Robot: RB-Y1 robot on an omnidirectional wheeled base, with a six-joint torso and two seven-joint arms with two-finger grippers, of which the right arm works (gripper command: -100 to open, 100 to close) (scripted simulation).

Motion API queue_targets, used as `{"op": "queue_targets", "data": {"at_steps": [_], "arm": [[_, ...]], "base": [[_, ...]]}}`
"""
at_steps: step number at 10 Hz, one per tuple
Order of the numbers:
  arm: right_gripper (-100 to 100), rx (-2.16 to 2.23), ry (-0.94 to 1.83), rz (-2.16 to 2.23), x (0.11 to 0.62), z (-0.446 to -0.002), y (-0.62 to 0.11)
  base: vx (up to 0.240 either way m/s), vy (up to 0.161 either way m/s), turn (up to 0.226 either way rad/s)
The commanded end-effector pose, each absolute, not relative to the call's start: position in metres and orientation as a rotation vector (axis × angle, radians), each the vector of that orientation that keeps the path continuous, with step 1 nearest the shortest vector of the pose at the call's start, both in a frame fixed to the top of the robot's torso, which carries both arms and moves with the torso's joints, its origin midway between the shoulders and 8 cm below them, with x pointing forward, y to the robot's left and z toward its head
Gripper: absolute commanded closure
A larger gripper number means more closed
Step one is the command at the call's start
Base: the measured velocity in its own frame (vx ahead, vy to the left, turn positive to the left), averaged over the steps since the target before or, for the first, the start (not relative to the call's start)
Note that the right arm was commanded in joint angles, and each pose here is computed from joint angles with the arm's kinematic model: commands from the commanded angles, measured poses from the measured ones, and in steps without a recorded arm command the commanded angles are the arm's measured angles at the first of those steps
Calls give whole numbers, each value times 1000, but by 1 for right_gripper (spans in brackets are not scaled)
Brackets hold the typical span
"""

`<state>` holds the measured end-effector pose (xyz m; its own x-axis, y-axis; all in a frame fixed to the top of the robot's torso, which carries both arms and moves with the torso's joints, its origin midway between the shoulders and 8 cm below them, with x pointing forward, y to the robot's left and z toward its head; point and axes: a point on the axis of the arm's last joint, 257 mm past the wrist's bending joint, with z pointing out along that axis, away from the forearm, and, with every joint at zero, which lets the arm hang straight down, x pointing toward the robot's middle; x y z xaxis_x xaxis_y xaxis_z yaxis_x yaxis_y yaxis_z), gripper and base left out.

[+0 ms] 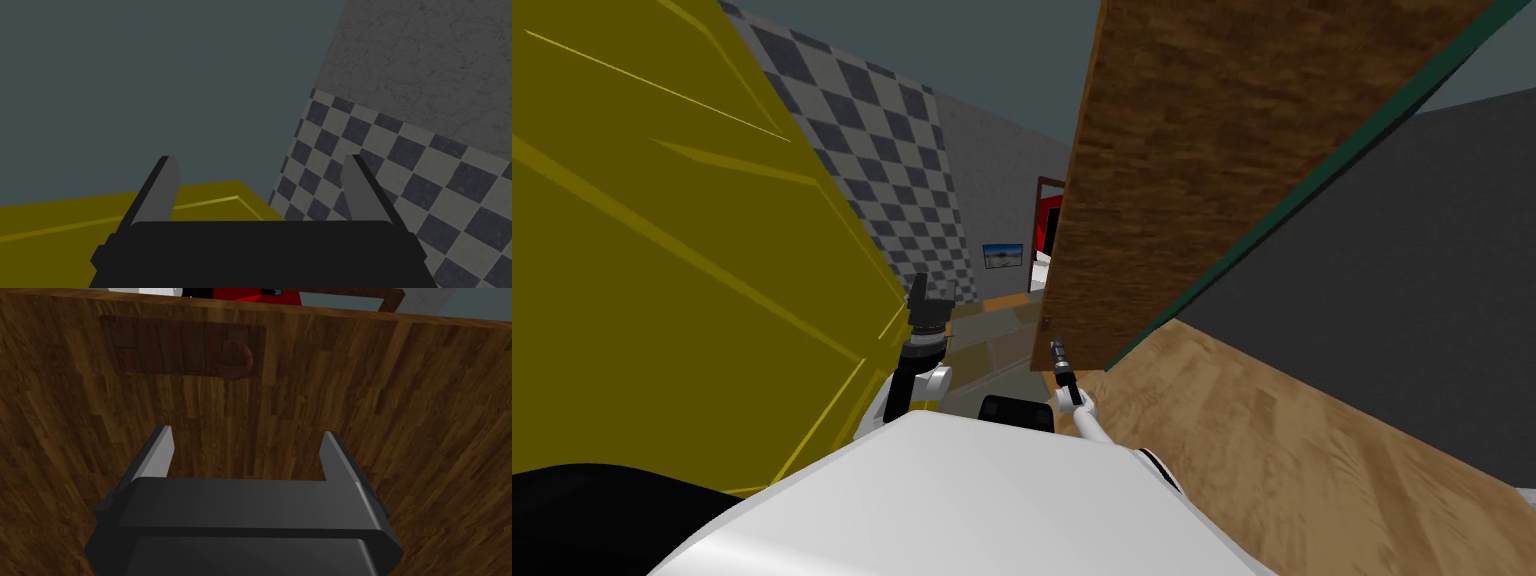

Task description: Push the door open

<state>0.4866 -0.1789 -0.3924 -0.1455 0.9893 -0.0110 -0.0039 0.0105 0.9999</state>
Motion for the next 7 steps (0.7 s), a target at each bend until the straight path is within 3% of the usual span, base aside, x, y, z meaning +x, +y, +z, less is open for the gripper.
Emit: {"op": "queue_targets", "data": {"at_steps": [1, 7], "arm": [[-100, 1125, 1315, 1306, 486, -392, -182], [-100, 1127, 1299, 1304, 484, -391, -184]], "base": [[178, 45, 22], [179, 36, 21]]}}
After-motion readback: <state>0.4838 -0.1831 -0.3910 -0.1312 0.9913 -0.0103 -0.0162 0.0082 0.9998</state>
